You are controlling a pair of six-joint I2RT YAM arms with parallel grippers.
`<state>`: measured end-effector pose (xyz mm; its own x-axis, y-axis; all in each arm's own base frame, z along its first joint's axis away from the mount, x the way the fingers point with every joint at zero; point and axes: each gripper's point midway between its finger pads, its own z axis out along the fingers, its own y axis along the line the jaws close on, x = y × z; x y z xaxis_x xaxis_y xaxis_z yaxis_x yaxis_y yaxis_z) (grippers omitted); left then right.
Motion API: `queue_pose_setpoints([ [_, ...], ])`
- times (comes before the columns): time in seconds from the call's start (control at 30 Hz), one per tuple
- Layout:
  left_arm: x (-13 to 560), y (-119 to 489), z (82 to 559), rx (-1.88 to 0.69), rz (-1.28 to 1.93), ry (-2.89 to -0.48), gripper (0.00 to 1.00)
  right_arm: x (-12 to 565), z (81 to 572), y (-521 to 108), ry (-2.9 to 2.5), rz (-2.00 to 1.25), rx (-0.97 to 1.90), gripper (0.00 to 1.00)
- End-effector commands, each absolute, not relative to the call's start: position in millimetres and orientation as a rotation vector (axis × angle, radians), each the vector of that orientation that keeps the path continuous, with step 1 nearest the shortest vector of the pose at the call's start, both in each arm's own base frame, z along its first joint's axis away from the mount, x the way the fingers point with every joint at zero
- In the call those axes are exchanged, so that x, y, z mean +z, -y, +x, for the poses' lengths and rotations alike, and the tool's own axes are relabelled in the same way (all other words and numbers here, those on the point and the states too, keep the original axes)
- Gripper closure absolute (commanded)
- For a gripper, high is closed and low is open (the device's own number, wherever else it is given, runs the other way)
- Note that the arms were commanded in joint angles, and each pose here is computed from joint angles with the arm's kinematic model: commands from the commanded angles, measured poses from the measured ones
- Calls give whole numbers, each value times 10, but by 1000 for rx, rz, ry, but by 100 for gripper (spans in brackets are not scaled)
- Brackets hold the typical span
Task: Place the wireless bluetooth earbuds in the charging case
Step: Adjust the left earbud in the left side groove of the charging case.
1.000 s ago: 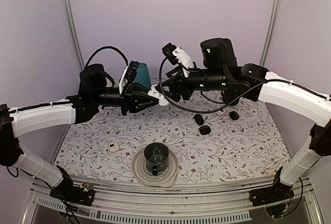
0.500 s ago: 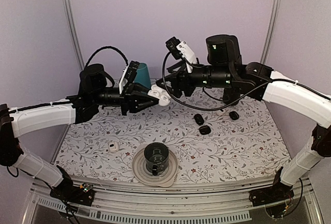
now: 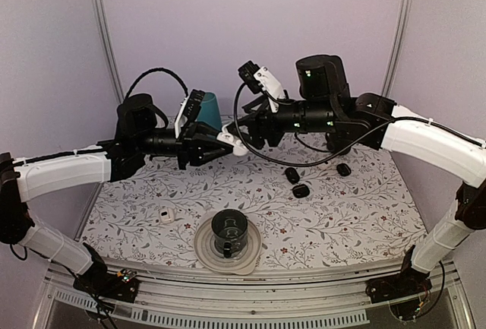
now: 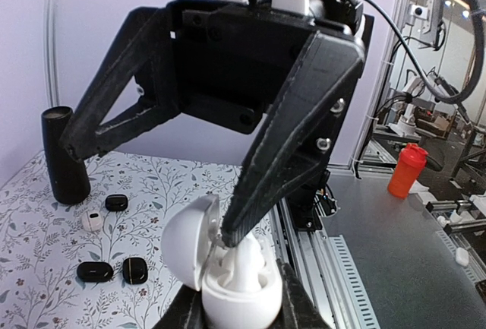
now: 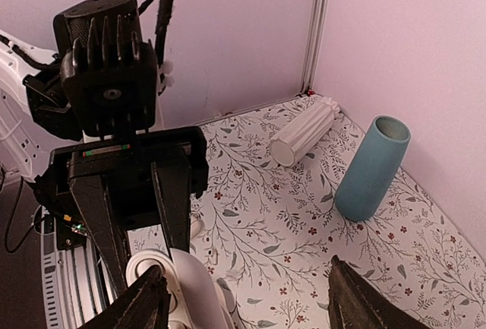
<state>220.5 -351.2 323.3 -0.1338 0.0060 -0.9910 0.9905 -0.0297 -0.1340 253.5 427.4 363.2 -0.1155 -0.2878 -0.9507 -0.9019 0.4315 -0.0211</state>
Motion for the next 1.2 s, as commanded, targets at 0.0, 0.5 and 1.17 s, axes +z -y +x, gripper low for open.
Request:
queue_pose_setpoints([
  [0.0,3344,3508,2248,-1317,1157,-1263,100,3577,2505,-4323,-1646,-1074,707,28],
  [0.5,3350,3506,2252,-1324,1154,-1271,100,3236,2500,-4418,-1689,-1114,543,28],
  [1.17,3283,3497,2240,-1331,1162,-1282,100,3819,2564,-4372,-1610,-992,701,24],
])
